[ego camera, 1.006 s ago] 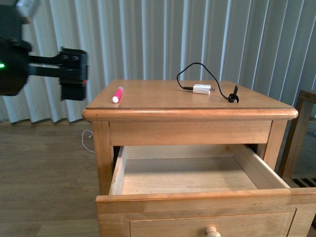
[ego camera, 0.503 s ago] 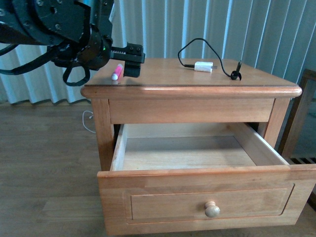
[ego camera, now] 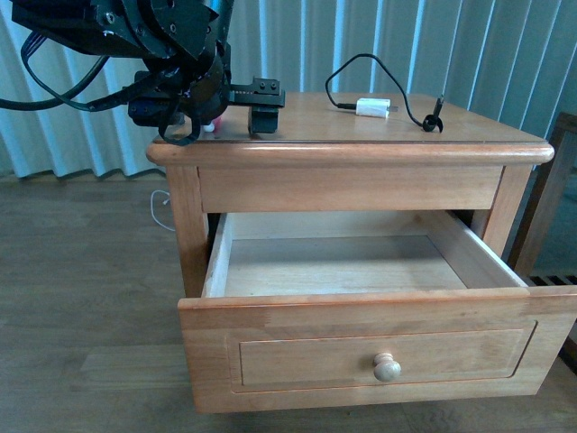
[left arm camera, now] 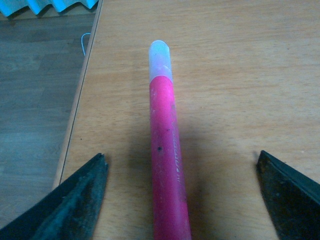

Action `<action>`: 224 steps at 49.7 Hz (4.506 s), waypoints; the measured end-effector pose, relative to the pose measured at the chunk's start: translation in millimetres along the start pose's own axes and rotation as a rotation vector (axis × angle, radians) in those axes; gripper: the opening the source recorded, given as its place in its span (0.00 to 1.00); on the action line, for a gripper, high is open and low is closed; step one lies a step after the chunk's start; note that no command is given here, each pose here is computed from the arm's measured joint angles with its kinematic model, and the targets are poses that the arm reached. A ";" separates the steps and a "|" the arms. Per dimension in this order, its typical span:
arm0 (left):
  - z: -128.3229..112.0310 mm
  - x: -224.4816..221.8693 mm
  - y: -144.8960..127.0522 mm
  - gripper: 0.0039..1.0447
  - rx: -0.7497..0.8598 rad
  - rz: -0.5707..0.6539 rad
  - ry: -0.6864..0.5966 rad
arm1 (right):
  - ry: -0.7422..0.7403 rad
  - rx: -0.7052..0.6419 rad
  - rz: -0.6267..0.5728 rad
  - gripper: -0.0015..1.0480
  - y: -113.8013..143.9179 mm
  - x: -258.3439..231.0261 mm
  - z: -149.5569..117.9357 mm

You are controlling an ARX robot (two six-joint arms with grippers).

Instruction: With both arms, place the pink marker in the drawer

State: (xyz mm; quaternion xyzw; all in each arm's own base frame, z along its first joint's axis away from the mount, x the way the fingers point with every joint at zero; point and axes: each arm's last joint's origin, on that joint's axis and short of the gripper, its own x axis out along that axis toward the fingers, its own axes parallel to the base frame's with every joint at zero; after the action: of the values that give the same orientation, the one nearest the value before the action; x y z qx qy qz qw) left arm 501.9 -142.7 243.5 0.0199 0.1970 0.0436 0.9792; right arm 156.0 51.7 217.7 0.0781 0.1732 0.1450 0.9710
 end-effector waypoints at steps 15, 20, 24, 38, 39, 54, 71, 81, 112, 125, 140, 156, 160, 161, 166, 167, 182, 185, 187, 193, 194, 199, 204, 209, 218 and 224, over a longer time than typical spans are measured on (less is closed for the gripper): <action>-3.3 -7.7 11.2 0.28 0.009 0.012 0.022 | 0.000 0.000 0.000 0.92 0.0 0.0 0.0; -2.2 -12.8 17.6 0.14 0.006 -0.009 0.018 | 0.000 0.000 0.000 0.92 0.0 0.0 0.0; -3.2 -17.2 18.9 0.14 0.009 -0.043 0.003 | 0.000 0.000 0.000 0.92 0.0 0.0 0.0; -4.4 -48.8 17.9 0.14 0.113 -0.317 -0.125 | 0.000 0.000 0.000 0.92 0.0 0.0 0.0; -2.8 -53.8 17.5 0.14 0.126 -0.343 -0.139 | 0.000 0.000 0.000 0.92 0.0 0.0 0.0; 11.5 -128.2 10.0 0.14 0.376 -0.686 -0.263 | 0.000 0.000 0.000 0.92 0.0 0.0 0.0; -26.4 -127.2 -4.6 0.14 0.575 -0.768 -0.163 | 0.000 0.000 0.000 0.92 0.0 0.0 0.0; -62.7 -95.9 -22.6 0.14 0.617 -0.753 -0.081 | 0.000 0.000 0.000 0.92 0.0 0.0 0.0; -111.7 -43.8 -55.7 0.14 0.637 -0.721 -0.007 | 0.000 0.000 0.000 0.92 0.0 0.0 0.0; -109.6 -44.3 -56.8 0.55 0.624 -0.685 -0.038 | 0.000 0.000 0.000 0.92 0.0 0.0 0.0; -83.1 -83.3 -37.4 0.96 0.562 -0.562 -0.158 | 0.000 0.000 0.000 0.92 0.0 0.0 0.0; -53.5 -183.4 51.4 0.95 0.322 -0.200 -0.322 | 0.000 0.000 0.000 0.92 0.0 0.0 0.0; -57.8 -214.6 79.8 0.95 0.234 -0.133 -0.353 | 0.000 0.000 0.000 0.92 0.0 0.0 0.0; -58.8 -217.8 82.6 0.95 0.221 -0.126 -0.353 | 0.000 0.000 0.000 0.92 0.0 0.0 0.0; -74.5 -246.0 107.0 0.95 0.135 -0.079 -0.347 | 0.000 0.000 0.000 0.92 0.0 0.0 0.0; -78.8 -250.8 111.5 0.95 0.122 -0.066 -0.342 | 0.000 0.000 0.000 0.92 0.0 0.0 0.0; -132.4 -293.5 140.8 0.95 -0.049 0.023 -0.308 | 0.000 0.000 0.000 0.92 0.0 0.0 0.0; -132.5 -293.5 140.8 0.95 -0.056 0.022 -0.308 | 0.000 0.000 0.000 0.92 0.0 0.0 0.0; -132.8 -293.0 140.7 0.95 -0.058 0.021 -0.306 | 0.000 0.000 0.000 0.92 0.0 0.0 0.0; -135.0 -293.8 142.4 0.86 -0.057 -0.050 -0.358 | 0.000 0.000 0.000 0.92 0.0 0.0 0.0; -137.2 -294.3 143.3 0.83 -0.056 -0.067 -0.376 | 0.000 0.000 0.000 0.92 0.0 0.0 0.0; -149.4 -296.1 147.1 0.68 -0.049 -0.096 -0.395 | 0.000 0.000 0.000 0.92 0.0 0.0 0.0; -162.3 -297.3 151.2 0.50 -0.046 -0.093 -0.388 | 0.000 0.000 0.000 0.92 0.0 0.0 0.0; -173.3 -299.4 154.5 0.33 -0.046 -0.094 -0.389 | 0.000 0.000 0.000 0.92 0.0 0.0 0.0; -187.8 -302.7 166.6 0.03 -0.050 -0.091 -0.395 | 0.000 0.000 0.000 0.92 0.0 0.0 0.0; -196.4 -305.5 167.3 0.04 -0.047 -0.093 -0.395 | 0.000 0.000 0.000 0.92 0.0 0.0 0.0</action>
State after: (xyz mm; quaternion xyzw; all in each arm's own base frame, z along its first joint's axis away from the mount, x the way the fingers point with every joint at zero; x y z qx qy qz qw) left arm 132.2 -0.4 189.2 -0.0037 0.0009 -0.0017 1.0000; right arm 156.0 51.7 217.7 0.0781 0.1732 0.1450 0.9710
